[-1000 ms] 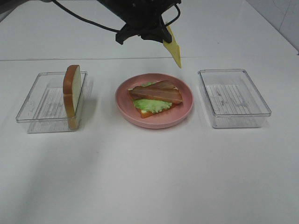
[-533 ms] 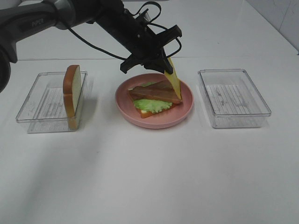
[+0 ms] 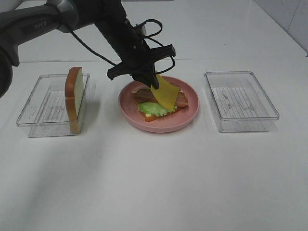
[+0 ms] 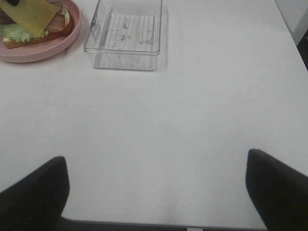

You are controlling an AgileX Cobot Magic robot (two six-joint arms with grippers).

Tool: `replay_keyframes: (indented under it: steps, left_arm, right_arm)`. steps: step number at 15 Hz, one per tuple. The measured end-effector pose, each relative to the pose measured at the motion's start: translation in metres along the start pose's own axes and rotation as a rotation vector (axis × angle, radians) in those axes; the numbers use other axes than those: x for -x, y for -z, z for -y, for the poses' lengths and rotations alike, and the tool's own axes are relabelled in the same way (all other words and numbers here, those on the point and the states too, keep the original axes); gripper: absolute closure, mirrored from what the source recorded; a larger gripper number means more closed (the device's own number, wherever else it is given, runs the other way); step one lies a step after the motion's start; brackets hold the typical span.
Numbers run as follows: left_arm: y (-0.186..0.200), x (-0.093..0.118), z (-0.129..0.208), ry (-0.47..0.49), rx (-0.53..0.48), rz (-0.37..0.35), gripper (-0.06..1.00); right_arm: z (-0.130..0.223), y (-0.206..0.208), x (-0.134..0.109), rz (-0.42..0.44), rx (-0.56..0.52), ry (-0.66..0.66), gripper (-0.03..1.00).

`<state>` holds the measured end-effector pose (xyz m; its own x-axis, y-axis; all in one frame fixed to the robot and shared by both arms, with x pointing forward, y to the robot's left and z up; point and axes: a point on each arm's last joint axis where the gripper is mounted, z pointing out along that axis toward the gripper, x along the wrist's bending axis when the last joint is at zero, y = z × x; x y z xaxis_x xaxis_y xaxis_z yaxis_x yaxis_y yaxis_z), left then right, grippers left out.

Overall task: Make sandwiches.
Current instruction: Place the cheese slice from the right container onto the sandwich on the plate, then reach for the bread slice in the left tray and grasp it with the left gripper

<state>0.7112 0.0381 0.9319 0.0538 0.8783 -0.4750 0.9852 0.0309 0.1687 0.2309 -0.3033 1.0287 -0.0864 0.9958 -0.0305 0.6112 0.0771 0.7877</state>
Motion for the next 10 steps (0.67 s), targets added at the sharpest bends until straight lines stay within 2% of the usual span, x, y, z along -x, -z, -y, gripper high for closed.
replay_keyframes:
  steps: [1,3,4,5,6,8,10]
  left_arm:
    - [0.000,0.000,-0.001,-0.001,0.013,0.002,0.92]
    - [0.000,0.000,-0.003,-0.003,0.028,0.003,0.75]
    - [0.000,0.000,-0.003,-0.008,0.034,0.005,0.43]
    - [0.002,0.002,-0.004,-0.023,0.041,0.009,0.23]
    - [0.006,0.005,-0.006,-0.035,0.051,0.016,0.09]
    - [0.029,0.019,-0.013,-0.082,0.090,0.032,0.01]
    - [0.048,0.028,-0.016,-0.117,0.110,0.034,0.00]
  right_arm:
    - [0.000,0.000,0.000,0.000,0.000,0.000,0.01]
    - [0.000,0.000,0.000,0.000,0.000,0.000,0.01]
    - [0.000,0.000,0.000,0.000,0.000,0.000,0.01]
    - [0.000,0.000,0.000,0.000,0.000,0.000,0.01]
    - [0.000,0.000,0.000,0.000,0.000,0.000,0.01]
    - [0.000,0.000,0.000,0.000,0.000,0.000,0.01]
    - [0.000,0.000,0.000,0.000,0.000,0.000,0.01]
